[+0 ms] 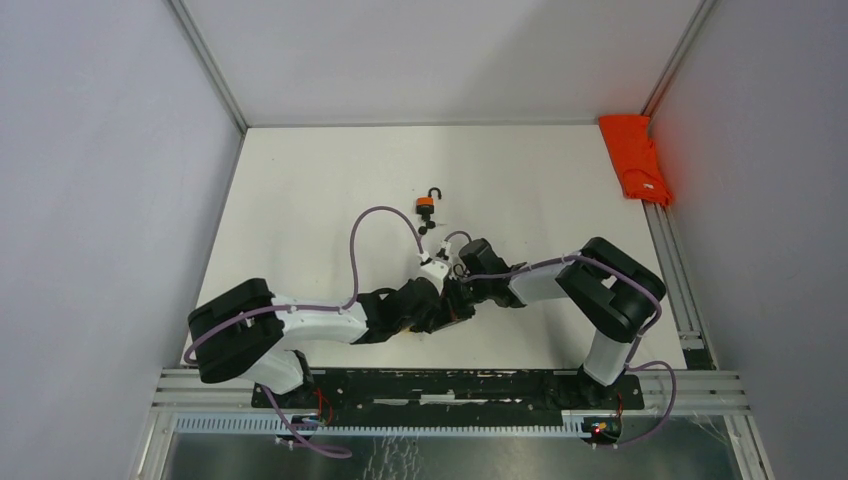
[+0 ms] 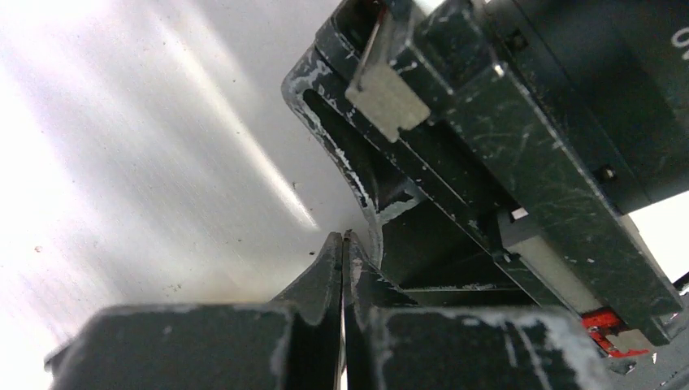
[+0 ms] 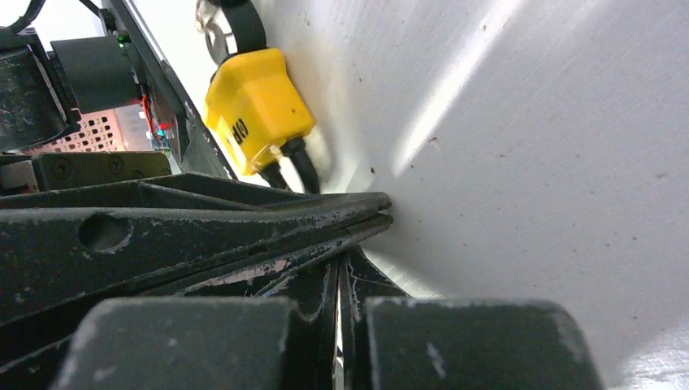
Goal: Unlock with the key
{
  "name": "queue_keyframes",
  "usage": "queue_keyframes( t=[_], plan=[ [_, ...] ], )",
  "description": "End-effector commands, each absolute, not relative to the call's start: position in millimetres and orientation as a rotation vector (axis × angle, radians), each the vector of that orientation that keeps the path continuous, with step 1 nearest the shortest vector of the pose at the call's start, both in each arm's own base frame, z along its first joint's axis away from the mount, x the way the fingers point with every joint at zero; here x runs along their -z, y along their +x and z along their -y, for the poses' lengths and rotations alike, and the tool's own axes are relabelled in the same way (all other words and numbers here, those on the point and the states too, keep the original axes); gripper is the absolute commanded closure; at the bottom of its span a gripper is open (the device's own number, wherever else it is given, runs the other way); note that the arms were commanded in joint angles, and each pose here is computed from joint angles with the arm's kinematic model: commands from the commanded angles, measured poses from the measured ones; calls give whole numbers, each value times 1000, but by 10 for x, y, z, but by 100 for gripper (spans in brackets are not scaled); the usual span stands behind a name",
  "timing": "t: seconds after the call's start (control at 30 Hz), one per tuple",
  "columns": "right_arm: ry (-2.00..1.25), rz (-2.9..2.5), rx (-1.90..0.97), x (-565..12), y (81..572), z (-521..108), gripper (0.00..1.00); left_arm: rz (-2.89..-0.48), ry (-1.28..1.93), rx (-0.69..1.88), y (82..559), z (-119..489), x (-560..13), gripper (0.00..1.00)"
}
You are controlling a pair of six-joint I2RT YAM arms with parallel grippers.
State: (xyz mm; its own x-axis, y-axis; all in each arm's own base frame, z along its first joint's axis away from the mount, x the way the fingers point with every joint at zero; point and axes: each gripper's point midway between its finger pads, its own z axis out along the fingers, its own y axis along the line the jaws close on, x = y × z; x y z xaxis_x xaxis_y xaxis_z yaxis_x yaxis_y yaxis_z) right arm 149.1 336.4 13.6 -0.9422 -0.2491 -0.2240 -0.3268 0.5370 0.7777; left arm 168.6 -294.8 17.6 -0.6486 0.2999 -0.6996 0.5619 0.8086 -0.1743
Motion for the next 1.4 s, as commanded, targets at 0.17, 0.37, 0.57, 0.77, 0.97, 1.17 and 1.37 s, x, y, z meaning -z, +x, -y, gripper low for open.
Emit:
queue_keyframes(
  t=[0.17,0.37,0.57,0.77,0.97,1.17,1.37],
  plan=[
    [-514,-2142,-1366,-913,2362,-3885,100,-2320,794,980,910,3548,-481,98],
    [-516,-2126,-1283,-944,2384,-3665,93,-2319,555,587,1430,3197,-702,98],
    [-614,-2157,-1078,-923,2388,-3444,85,-2247,209,327,1832,2557,-1140,98],
    [-788,-2186,-975,-915,2033,-3618,98,-2317,-30,214,1913,1812,-886,98],
    [-906,-2213,-1020,-803,1626,-3909,100,-2218,-220,313,1957,1462,-1128,98],
    [-1065,-2256,-971,-614,1329,-4083,100,-2141,-251,258,1966,1207,-1397,98],
    [-1061,-2358,-801,-246,1377,-4025,100,-2135,-249,275,1950,1200,-1413,98]
  ],
)
